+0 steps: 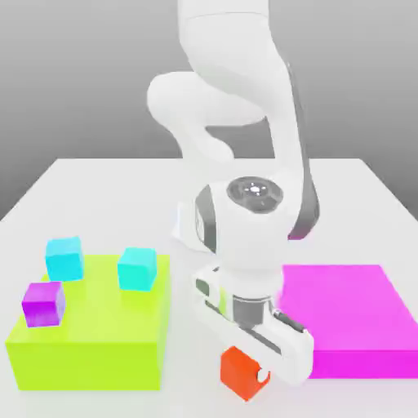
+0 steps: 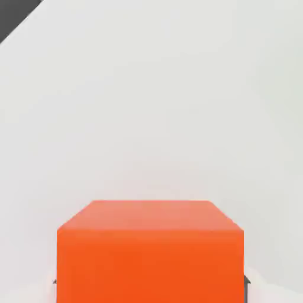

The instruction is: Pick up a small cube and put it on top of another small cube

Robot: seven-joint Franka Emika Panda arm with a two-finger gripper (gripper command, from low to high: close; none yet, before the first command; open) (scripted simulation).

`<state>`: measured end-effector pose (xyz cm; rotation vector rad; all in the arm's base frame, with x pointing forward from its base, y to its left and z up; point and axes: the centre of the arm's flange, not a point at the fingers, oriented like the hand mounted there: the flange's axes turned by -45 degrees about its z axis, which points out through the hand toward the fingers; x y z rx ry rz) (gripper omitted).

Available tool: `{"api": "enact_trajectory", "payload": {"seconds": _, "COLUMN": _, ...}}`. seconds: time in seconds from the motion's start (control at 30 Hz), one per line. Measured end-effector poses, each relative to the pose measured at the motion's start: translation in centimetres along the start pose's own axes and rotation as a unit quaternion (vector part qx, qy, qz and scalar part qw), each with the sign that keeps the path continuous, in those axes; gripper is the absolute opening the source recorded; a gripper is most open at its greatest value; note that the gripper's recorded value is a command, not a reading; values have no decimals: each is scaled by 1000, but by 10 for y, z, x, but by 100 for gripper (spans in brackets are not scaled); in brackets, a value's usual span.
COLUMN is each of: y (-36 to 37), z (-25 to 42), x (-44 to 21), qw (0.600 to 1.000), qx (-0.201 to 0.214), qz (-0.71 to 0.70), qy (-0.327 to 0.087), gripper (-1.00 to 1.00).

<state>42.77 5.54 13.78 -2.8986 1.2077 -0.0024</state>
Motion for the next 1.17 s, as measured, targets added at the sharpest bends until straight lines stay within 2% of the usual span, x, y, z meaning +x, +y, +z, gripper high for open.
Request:
{"api": "enact_trajectory", "payload": {"seconds": 0.23, "y": 9, "z": -70, "x": 7, "qw": 1000, "qx": -2, "qz": -8, "qy": 2, "gripper": -100}}
{"api": "enact_trajectory", "payload": {"seconds": 0.37, "y": 53, "z": -108, "x": 36, "qw": 1000, "qx": -8, "qz": -23, "qy": 7, "gripper": -100}}
{"api": "enact_trajectory", "payload": {"seconds": 0.83, "y": 193, "z": -211, "x": 44, "qw": 990, "qx": -1, "qz": -138, "qy": 0, "gripper": -100}}
{"api": "enact_trajectory", "payload": {"seconds": 1.03, "y": 204, "z": -161, "x": 42, "qw": 989, "qx": 1, "qz": -147, "qy": -1, "gripper": -100}}
{"api": "enact_trajectory", "payload": {"seconds": 1.07, "y": 205, "z": -154, "x": 42, "qw": 989, "qx": 1, "qz": -147, "qy": -1, "gripper": 100}}
{"api": "enact_trajectory", "payload": {"seconds": 1.17, "y": 205, "z": -154, "x": 42, "qw": 989, "qx": 1, "qz": -147, "qy": -1, "gripper": 100}}
